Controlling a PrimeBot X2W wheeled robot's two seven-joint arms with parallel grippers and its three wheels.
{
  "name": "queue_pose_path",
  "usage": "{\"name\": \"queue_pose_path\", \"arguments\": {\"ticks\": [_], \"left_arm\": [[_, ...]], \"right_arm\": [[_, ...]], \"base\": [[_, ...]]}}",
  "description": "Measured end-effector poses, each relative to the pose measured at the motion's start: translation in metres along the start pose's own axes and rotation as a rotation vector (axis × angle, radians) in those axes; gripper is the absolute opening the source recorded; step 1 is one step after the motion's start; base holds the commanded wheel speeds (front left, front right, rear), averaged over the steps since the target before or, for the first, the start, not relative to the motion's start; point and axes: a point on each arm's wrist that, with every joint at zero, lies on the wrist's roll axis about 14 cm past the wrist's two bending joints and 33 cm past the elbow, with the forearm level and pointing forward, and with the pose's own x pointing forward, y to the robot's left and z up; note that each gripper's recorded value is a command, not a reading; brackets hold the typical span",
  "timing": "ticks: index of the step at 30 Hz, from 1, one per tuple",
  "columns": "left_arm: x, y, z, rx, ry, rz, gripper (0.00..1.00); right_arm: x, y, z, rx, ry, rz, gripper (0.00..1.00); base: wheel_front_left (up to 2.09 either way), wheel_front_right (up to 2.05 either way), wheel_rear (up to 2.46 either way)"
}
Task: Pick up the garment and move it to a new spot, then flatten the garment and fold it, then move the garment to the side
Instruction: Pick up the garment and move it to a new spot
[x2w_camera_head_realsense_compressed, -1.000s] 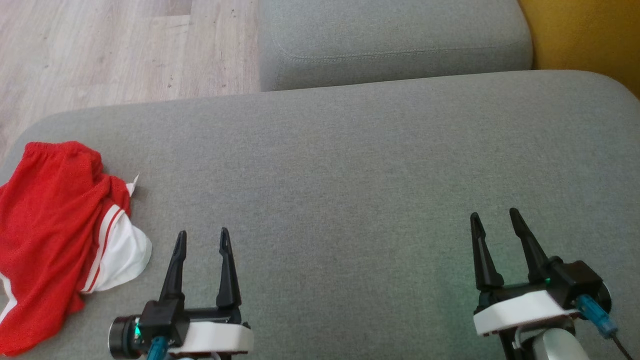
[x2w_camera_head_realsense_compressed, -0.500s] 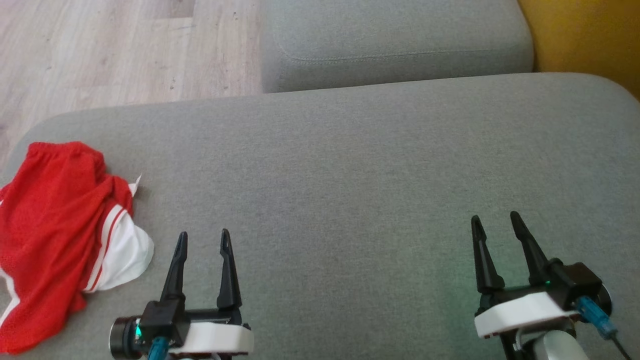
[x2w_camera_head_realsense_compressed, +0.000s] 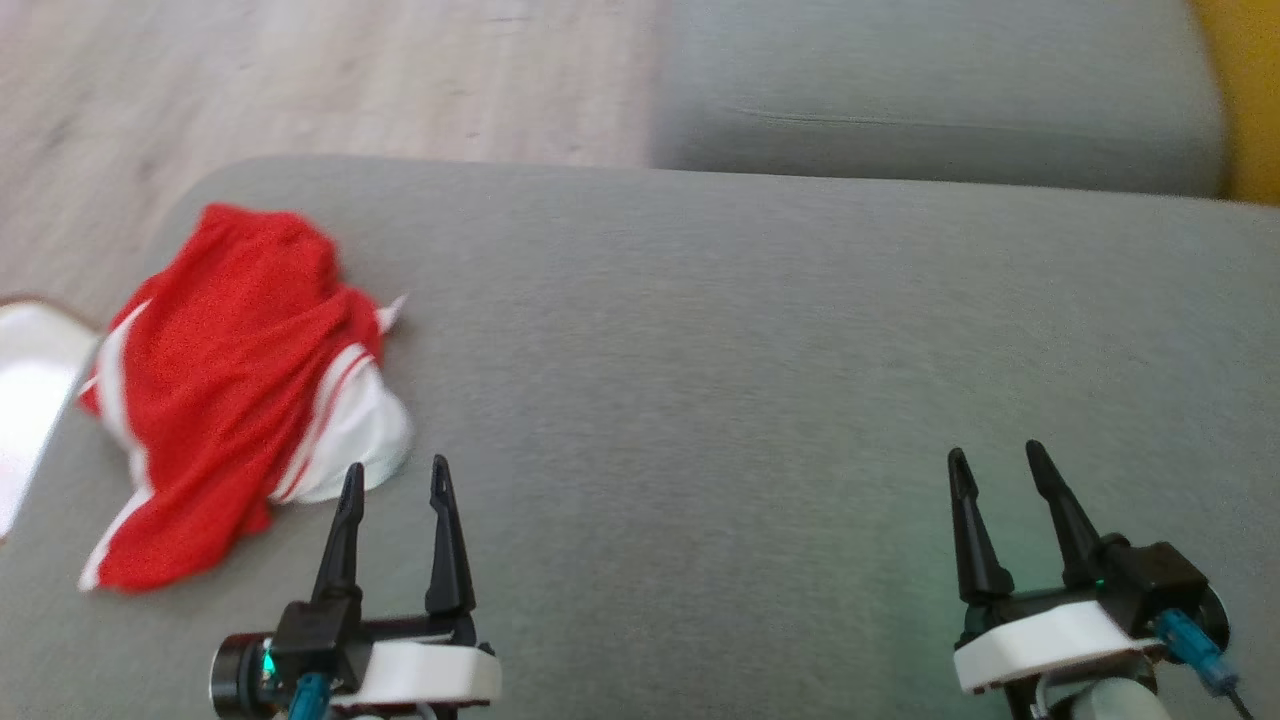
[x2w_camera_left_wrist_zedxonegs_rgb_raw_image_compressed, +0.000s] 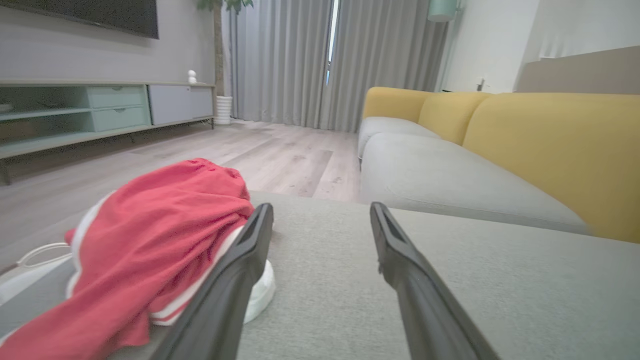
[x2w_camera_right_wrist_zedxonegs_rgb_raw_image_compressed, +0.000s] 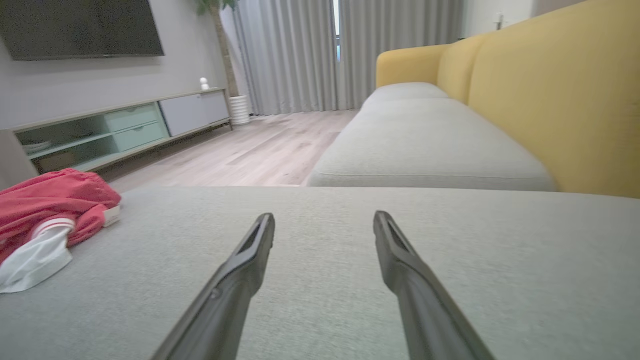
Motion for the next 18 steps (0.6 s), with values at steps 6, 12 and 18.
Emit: {"name": "queue_pose_path", "arguments": {"ticks": [6, 12, 18], "left_arm": [[-0.018, 0.037, 0.008, 0.004, -0.024, 0.122, 1.00], [-0.047, 0.075, 0.010, 0.007, -0.031, 0.257, 1.00], [-0.067, 0.095, 0.010, 0.007, -0.033, 0.332, 1.00]], "right_arm": [[0.019, 0.044, -0.006, -0.007, 0.021, 0.146, 1.00], [0.032, 0.085, -0.011, -0.010, 0.035, 0.275, 1.00], [0.036, 0.114, -0.013, -0.011, 0.044, 0.365, 1.00]], "base": [[0.00, 0.00, 0.00], [0.00, 0.00, 0.00], [0.00, 0.00, 0.00]]}}
